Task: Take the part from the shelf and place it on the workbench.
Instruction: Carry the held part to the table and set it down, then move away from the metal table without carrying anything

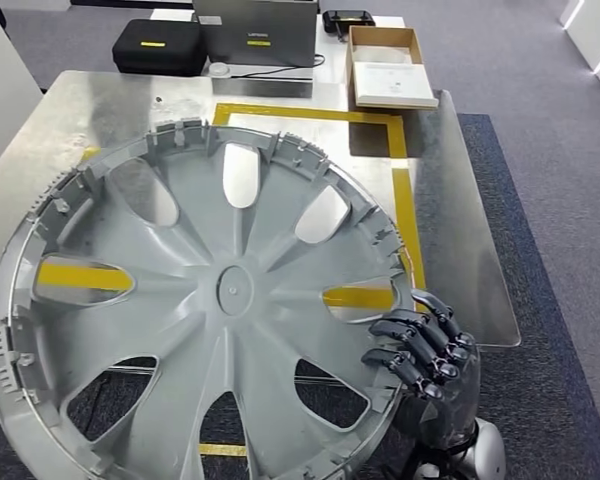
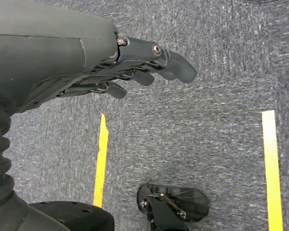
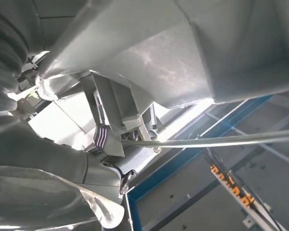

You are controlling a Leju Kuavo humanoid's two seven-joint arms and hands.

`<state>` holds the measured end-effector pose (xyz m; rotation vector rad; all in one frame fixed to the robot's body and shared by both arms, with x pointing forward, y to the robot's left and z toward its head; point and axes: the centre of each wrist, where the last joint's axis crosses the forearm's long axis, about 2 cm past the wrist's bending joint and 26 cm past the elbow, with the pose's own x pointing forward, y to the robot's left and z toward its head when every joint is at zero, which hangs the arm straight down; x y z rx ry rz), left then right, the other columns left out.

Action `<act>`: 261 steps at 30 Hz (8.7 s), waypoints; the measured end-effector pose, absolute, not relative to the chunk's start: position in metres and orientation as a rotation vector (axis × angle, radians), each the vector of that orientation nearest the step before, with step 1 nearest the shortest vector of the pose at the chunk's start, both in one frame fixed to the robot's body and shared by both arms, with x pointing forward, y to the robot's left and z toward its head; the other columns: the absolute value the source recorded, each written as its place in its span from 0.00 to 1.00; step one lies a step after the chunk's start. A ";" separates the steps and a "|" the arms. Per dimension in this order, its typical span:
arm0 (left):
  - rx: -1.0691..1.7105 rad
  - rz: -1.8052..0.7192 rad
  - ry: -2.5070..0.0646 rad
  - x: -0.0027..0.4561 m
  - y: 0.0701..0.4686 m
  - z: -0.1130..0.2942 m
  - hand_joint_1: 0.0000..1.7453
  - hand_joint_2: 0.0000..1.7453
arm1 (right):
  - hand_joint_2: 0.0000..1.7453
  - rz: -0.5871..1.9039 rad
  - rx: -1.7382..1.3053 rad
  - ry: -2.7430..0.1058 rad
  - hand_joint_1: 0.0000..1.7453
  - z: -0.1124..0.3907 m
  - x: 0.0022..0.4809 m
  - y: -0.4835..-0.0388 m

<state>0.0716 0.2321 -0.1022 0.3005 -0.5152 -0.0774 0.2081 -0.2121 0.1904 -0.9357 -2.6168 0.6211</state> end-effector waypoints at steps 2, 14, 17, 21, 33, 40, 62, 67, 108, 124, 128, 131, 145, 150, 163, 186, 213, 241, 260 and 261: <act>0.293 -0.086 -0.513 0.072 0.231 -0.102 0.00 1.00 | 1.00 0.676 -0.902 -2.592 1.00 0.191 0.214 -0.211; 0.208 -0.224 -0.545 0.104 0.217 -0.094 0.00 1.00 | 1.00 1.202 -0.845 -2.378 1.00 0.245 0.346 -0.165; 0.203 -0.258 -0.536 0.106 0.216 -0.094 0.00 1.00 | 1.00 1.324 -0.934 -2.251 1.00 0.246 0.379 -0.152; 0.197 -0.289 -0.532 0.106 0.215 -0.094 0.00 1.00 | 1.00 1.403 -1.019 -2.105 1.00 0.243 0.404 -0.148; 0.153 -0.317 -0.542 0.108 0.207 -0.092 0.00 1.00 | 1.00 1.542 -1.268 -1.598 1.00 0.205 0.441 -0.169; 0.130 -0.319 -0.556 0.109 0.207 -0.092 0.00 1.00 | 0.50 1.545 -1.313 -1.471 0.50 0.180 0.439 -0.188; 0.166 -0.264 -0.567 0.103 0.213 -0.094 0.00 0.00 | 0.00 1.100 -0.972 -1.898 0.00 0.157 0.393 -0.190; 0.171 -0.247 -0.548 0.090 0.217 -0.097 0.00 0.00 | 0.00 0.665 -0.578 -2.215 0.00 0.186 0.347 -0.179; 0.278 0.039 -0.516 0.052 0.244 -0.107 0.00 0.00 | 0.00 -0.262 0.206 -2.355 0.00 0.175 0.151 -0.213; 0.312 0.089 -0.451 0.047 0.245 -0.107 0.00 0.00 | 0.00 -0.164 -0.457 -1.876 0.00 0.061 0.133 -0.272; 0.311 0.098 -0.446 0.047 0.244 -0.107 0.00 0.00 | 0.00 -0.187 -0.548 -1.686 0.00 0.039 0.125 -0.280; 0.308 0.098 -0.447 0.047 0.241 -0.107 0.00 0.00 | 0.00 -0.205 -0.622 -1.472 0.00 0.004 0.121 -0.293; 0.318 0.035 -0.485 0.053 0.248 -0.107 0.00 0.00 | 0.00 -0.024 -0.281 -0.147 0.00 -0.105 0.046 -0.238; 0.309 -0.013 -0.474 0.055 0.251 -0.107 0.00 0.00 | 0.00 0.083 -0.042 0.044 0.00 -0.106 0.039 -0.219; 0.307 -0.037 -0.477 0.058 0.254 -0.107 0.00 0.00 | 0.00 0.130 -0.054 0.051 0.00 -0.105 0.047 -0.215; 0.276 -0.037 -0.492 0.059 0.244 -0.106 0.00 0.00 | 0.00 0.246 -0.054 -0.037 0.00 -0.105 0.047 -0.214; 0.265 -0.019 -0.467 0.055 0.242 -0.106 0.00 0.00 | 0.00 0.343 -0.052 -0.078 0.00 -0.105 0.049 -0.212; 0.265 -0.023 -0.464 0.055 0.242 -0.106 0.00 0.00 | 0.00 0.377 -0.035 -0.084 0.00 -0.105 0.048 -0.211; 0.260 -0.041 -0.458 0.058 0.239 -0.106 0.00 0.00 | 0.00 0.451 -0.023 -0.067 0.00 -0.106 0.044 -0.217; 0.260 -0.041 -0.458 0.058 0.239 -0.106 0.00 0.00 | 0.00 0.453 -0.022 -0.066 0.00 -0.106 0.044 -0.217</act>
